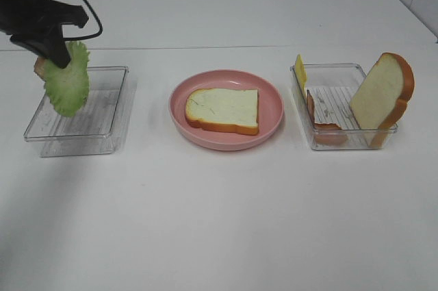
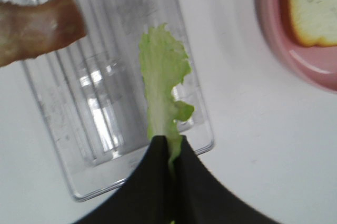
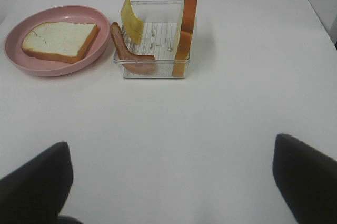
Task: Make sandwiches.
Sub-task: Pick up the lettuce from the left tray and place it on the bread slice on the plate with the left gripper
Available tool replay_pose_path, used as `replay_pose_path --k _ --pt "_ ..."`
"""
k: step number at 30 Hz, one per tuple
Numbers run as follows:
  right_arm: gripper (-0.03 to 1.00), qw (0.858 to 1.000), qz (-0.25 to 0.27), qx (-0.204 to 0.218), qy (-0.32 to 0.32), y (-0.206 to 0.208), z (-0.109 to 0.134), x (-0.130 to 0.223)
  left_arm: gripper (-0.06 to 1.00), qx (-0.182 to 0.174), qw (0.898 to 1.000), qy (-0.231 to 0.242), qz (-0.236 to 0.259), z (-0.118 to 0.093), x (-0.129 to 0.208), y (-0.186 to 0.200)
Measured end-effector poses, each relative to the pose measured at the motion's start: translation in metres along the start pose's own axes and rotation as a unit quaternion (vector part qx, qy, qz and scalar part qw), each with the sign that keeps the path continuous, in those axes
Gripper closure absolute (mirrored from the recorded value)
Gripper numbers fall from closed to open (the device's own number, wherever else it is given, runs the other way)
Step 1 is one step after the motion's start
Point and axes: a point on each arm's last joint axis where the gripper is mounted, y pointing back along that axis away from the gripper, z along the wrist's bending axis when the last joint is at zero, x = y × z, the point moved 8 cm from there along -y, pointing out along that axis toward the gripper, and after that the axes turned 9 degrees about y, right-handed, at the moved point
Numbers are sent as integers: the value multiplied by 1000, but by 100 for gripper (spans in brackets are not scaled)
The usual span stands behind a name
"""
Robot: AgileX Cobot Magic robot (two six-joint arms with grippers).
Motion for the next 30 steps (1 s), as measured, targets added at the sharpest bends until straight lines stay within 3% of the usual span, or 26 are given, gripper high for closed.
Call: replay_pose_path --k 2,5,8,9,11,13,15,16,19,21,24,26,30 --pt "-2 1000 0 0 0 0 0 0 94 12 1000 -3 -8 -10 -4 3" --pt "-2 1000 0 0 0 0 0 0 94 70 996 -18 -44 -58 -21 19" --pt "-2 1000 0 0 0 0 0 0 94 82 995 -18 -47 -66 -23 19" --pt "-2 1000 0 0 0 0 0 0 94 110 992 -22 -57 -84 -29 17" --pt "-2 1000 0 0 0 0 0 0 94 122 991 -24 -58 -91 -31 16" --pt "-2 1000 0 0 0 0 0 0 94 175 982 -38 -56 -120 -39 0" --pt "-2 1000 0 0 0 0 0 0 94 185 980 -42 -56 -126 -40 -5" --pt "-2 1000 0 0 0 0 0 0 94 208 975 -49 -53 -141 -43 -17" --pt "-2 1000 0 0 0 0 0 0 94 218 973 -55 -54 -148 -45 -23" --pt "-2 1000 0 0 0 0 0 0 94 248 965 -69 -51 -170 -51 -45" --pt "-2 1000 0 0 0 0 0 0 94 255 963 -71 -50 -175 -52 -51" --pt "-2 1000 0 0 0 0 0 0 94 274 958 -73 -41 -193 -53 -77" --pt "-2 1000 0 0 0 0 0 0 94 291 953 -74 -40 -206 -54 -90"
